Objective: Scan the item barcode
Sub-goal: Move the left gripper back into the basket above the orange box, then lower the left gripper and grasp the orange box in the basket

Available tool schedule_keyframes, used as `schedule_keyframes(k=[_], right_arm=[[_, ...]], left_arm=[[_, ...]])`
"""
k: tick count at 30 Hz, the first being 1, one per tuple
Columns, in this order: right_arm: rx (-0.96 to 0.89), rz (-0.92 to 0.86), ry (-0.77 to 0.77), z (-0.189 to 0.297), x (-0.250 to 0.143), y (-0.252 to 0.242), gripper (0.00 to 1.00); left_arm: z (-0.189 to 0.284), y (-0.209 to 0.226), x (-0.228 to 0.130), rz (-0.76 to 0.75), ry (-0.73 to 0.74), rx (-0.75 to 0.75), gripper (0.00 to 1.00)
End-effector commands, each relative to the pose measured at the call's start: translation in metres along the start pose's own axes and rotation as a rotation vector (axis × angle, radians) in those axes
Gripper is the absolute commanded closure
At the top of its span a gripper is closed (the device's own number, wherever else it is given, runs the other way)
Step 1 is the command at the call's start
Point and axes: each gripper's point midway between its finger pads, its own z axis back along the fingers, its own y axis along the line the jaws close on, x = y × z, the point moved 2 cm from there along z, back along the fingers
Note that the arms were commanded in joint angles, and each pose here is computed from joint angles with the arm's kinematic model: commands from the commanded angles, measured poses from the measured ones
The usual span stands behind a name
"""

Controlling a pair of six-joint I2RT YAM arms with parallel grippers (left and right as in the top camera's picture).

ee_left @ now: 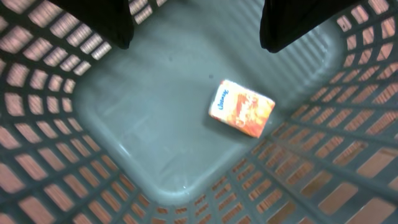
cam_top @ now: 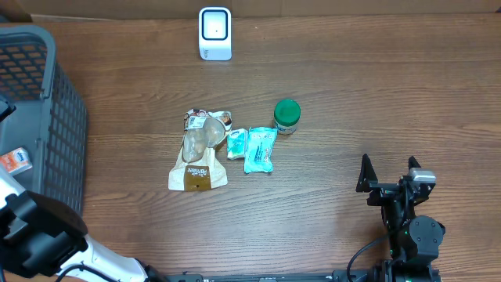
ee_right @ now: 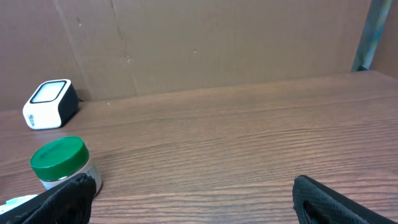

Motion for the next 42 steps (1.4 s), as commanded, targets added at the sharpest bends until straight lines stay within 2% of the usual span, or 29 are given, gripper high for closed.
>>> schedule_keyframes(k=[1, 10, 16, 24, 35, 42], right_arm=[[-0.007, 0.0, 0.001, 0.0, -0.003, -0.002, 0.0], [-0.007, 0.0, 0.001, 0.0, -0.003, -0.002, 0.0], [-0.007, 0.0, 0.001, 0.0, -0.003, -0.002, 0.0], [-0.007, 0.0, 0.001, 0.0, -0.003, -0.002, 0.0], [-0.007, 0.0, 0.001, 0.0, -0.003, -0.002, 0.0], [-0.007, 0.0, 0.001, 0.0, -0.003, -0.002, 0.0]], left_arm=[[-0.02, 0.004, 0.004, 0.008, 0.002, 0.044, 0.32], [-0.061, 0.008, 0.004, -0.042, 0.044, 0.091, 0.34], [-0.093, 0.004, 0.005, -0.136, 0.058, 0.094, 0.37], [-0.131, 0.005, -0.013, -0.148, 0.145, 0.121, 0.41], [-0.158, 0.007, -0.032, -0.15, 0.222, 0.138, 0.41], [-0.16, 0.014, -0.032, -0.116, 0.218, 0.188, 0.4]])
